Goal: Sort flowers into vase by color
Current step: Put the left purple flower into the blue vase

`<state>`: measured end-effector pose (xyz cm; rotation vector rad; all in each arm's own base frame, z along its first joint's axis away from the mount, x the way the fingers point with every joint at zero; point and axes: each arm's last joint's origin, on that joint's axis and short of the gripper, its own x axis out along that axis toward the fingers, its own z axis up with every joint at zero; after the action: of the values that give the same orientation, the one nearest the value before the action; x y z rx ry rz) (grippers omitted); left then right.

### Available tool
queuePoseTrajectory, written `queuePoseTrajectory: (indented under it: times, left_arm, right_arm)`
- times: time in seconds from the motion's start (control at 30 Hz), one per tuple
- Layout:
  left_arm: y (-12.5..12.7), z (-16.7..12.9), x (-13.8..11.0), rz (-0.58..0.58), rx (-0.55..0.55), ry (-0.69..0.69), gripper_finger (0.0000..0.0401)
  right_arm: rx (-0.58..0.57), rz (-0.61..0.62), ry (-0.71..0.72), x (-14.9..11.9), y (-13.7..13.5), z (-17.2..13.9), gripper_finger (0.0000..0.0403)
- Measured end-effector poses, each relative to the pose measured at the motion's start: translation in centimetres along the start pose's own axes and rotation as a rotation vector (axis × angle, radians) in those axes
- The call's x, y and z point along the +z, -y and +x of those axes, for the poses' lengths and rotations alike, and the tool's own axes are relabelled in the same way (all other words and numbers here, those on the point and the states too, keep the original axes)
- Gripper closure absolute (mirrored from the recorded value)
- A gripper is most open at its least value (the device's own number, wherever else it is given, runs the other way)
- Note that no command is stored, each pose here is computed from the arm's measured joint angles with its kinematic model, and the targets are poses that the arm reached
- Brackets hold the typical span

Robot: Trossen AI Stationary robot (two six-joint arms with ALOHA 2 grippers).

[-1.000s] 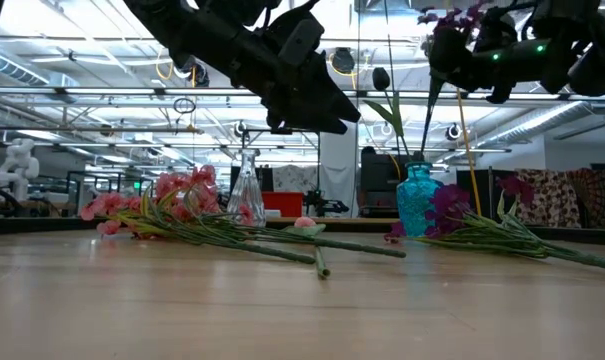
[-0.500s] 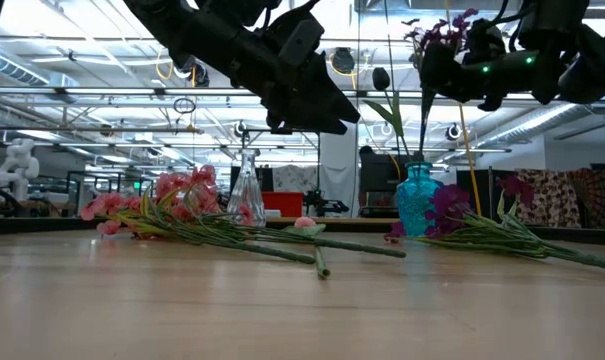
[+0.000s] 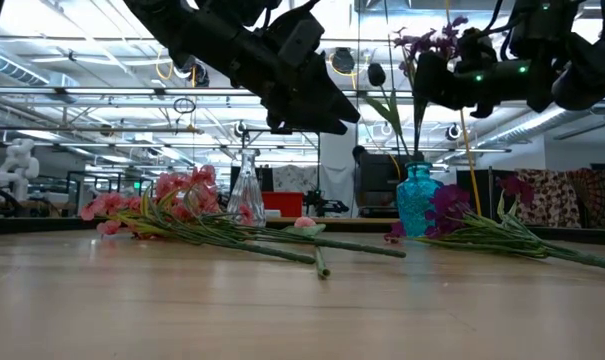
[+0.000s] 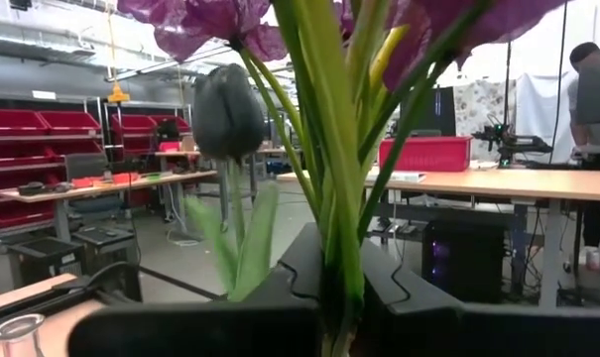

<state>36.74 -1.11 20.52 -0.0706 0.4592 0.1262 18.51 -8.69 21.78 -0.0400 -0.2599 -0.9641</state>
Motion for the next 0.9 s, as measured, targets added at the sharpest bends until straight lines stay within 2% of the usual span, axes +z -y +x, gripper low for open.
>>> queuePoseTrajectory:
  times: [0.43,0.9]
  left_arm:
    - [0.0,0.0,0.0,0.0,-0.009,-0.001,0.0166]
    - [0.0,0.0,-0.1,0.001,-0.007,-0.011,0.0166]
  right_arm:
    - [0.002,-0.004,-0.058,-1.3,-0.3,0.2,0.0396]
    - [-0.001,-0.003,-0.137,-2.4,-0.3,0.2,0.0375]
